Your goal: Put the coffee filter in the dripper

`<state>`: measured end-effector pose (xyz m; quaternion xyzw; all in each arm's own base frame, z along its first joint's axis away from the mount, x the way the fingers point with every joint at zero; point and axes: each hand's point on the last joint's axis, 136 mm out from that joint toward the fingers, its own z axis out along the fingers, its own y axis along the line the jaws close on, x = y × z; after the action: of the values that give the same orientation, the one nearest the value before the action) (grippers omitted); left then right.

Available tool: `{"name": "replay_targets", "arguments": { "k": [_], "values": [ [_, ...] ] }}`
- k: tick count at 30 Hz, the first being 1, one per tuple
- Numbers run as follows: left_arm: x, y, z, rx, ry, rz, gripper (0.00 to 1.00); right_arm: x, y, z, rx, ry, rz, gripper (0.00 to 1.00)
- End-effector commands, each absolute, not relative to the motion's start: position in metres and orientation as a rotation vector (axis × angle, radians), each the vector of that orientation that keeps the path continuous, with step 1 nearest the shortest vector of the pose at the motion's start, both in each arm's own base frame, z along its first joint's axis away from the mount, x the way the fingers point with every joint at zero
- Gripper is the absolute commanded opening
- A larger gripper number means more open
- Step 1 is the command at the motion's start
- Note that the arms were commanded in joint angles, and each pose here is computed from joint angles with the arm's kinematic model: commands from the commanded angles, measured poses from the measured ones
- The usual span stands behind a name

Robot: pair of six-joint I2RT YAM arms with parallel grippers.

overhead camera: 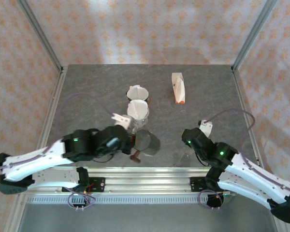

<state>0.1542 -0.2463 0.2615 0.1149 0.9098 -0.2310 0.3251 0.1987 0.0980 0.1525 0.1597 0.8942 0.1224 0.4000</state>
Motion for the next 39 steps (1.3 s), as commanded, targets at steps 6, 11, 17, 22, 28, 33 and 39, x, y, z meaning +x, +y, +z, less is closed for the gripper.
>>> {"name": "replay_targets", "arguments": {
  "k": [6,11,17,22,28,33,39],
  "values": [
    [0.182,-0.307,0.226,0.363,2.418,-0.444,0.00,0.186,0.060,0.163,0.474,2.205,0.214,0.53],
    [0.189,-0.318,0.185,0.419,2.498,-0.298,0.00,0.182,0.059,0.159,0.473,2.211,0.245,0.53],
    [0.199,-0.317,0.144,0.374,2.582,-0.279,0.00,0.179,0.060,0.154,0.458,2.227,0.257,0.53],
    [0.204,-0.305,0.126,0.356,2.601,-0.206,0.00,0.179,0.062,0.155,0.448,2.226,0.270,0.54],
    [0.208,-0.297,0.110,0.355,2.633,-0.139,0.00,0.180,0.064,0.155,0.445,2.227,0.283,0.54],
    [0.208,-0.298,0.108,0.359,2.637,-0.135,0.02,0.179,0.067,0.156,0.445,2.231,0.301,0.56],
    [0.207,-0.297,0.103,0.355,2.643,-0.131,0.17,0.179,0.067,0.155,0.452,2.236,0.306,0.58]
  ]
}}
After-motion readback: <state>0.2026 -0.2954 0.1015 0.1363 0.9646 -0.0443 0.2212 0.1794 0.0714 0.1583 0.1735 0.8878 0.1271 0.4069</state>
